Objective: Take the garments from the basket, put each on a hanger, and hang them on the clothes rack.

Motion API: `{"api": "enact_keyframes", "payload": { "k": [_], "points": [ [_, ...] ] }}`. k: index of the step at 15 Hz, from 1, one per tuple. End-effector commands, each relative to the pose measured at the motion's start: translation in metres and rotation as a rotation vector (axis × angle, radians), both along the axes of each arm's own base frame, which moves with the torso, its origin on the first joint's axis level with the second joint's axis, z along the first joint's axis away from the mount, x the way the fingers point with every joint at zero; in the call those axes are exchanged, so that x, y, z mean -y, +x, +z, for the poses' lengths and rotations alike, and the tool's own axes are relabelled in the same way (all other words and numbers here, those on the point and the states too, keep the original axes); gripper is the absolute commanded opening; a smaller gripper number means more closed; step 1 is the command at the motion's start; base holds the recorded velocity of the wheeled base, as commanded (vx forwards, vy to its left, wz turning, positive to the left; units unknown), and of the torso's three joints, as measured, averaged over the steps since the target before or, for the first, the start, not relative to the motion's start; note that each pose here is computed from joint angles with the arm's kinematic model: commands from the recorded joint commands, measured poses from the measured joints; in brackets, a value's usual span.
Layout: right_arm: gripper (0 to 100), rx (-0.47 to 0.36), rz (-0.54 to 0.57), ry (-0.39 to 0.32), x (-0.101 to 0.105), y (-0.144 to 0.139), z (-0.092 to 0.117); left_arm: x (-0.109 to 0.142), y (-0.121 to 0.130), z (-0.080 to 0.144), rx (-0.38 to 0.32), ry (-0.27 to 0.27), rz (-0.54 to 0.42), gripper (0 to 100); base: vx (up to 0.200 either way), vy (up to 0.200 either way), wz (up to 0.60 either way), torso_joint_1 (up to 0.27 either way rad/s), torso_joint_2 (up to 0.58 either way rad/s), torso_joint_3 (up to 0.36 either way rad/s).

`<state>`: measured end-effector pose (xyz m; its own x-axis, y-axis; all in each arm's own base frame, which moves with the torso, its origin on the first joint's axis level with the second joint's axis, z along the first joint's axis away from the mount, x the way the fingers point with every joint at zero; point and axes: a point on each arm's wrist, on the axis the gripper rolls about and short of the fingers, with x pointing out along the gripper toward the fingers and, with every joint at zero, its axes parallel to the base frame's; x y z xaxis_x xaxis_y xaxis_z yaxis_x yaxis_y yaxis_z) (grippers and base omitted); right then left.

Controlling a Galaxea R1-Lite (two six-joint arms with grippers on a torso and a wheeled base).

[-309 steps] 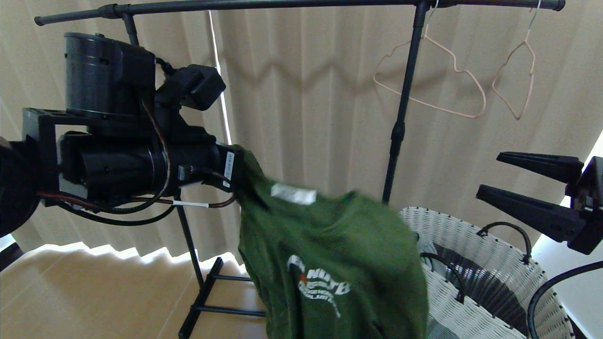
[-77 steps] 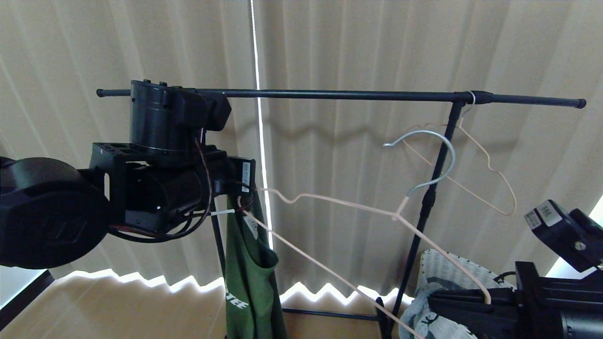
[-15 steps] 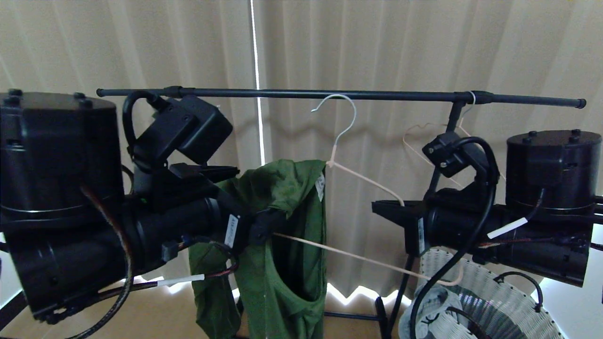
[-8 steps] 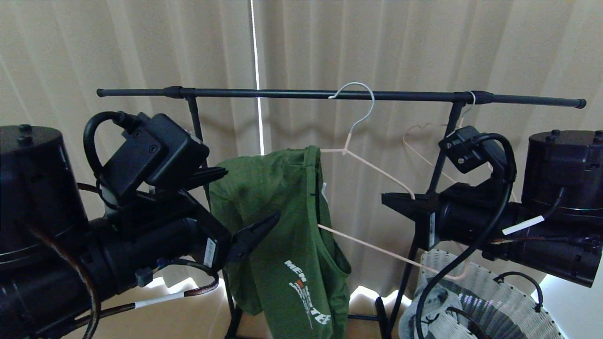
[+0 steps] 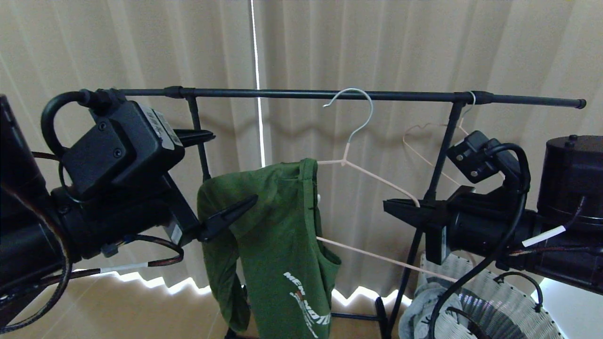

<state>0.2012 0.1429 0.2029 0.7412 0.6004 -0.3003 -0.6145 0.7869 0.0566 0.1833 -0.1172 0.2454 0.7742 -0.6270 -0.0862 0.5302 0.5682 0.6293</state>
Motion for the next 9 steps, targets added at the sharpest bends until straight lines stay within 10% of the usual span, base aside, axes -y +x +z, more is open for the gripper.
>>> {"api": "enact_keyframes", "payload": {
  "k": [1,9],
  "points": [
    [0,0.011,0.012,0.012,0.0,-0.001,0.002,0.003,0.011,-0.004,-0.012,0.023,0.005,100,0.0,0.0,0.0,0.0,0.0,0.0],
    [0,0.065,0.084,0.014,-0.005,-0.004,0.003,0.022,0.038,-0.008,0.009,0.091,-0.012,100,0.0,0.0,0.0,0.0,0.0,0.0]
  ]
}}
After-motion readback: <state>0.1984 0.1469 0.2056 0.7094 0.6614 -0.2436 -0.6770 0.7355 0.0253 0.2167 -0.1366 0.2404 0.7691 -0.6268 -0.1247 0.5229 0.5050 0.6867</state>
